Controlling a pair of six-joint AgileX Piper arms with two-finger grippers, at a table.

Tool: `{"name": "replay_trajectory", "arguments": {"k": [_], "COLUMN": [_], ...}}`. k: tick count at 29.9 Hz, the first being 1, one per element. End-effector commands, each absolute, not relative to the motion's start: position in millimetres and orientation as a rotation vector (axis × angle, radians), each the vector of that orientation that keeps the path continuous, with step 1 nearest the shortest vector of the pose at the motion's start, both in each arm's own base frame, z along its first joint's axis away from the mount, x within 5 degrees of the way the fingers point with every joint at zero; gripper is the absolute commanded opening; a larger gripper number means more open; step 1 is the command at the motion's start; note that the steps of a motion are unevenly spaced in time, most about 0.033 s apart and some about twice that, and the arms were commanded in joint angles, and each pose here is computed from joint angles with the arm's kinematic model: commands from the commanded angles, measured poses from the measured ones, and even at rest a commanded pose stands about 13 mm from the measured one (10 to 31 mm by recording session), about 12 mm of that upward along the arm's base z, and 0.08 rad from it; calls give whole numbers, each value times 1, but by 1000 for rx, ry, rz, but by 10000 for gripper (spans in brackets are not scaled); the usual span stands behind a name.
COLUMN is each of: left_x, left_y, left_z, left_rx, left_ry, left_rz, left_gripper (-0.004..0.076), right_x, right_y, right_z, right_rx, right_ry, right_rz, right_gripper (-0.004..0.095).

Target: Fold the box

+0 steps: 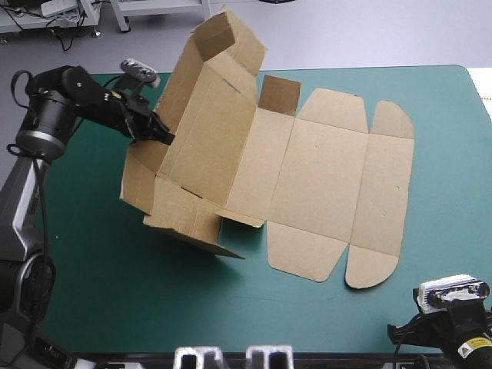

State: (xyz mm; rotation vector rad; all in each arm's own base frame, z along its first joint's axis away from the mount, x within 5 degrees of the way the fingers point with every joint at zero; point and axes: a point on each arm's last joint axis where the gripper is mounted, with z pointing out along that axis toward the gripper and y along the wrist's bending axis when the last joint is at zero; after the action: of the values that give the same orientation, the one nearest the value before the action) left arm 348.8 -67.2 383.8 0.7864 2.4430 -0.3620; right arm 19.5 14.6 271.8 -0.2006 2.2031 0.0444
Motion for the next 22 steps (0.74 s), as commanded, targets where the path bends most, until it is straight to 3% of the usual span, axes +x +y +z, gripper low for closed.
{"name": "replay_trajectory", "arguments": {"k": [1,11,22], "left_x": [326,314,279], "left_y": [-102,-177,-224], "left_z": [430,455,453], "left_rx": [1043,1358,1686], "left_ry": [2272,1849,1604], "left_rz": [-130,341,429], "left_gripper": [-11,-11,-11], "right_x": [23,23,23], "right_y": [14,14,13], "right_z": [282,282,282], "right_rx": [-190,-190,-192], "right_ry": [2135,2135,2138], "right_rz": [36,36,16], "right_gripper": [-24,-23,-23]}}
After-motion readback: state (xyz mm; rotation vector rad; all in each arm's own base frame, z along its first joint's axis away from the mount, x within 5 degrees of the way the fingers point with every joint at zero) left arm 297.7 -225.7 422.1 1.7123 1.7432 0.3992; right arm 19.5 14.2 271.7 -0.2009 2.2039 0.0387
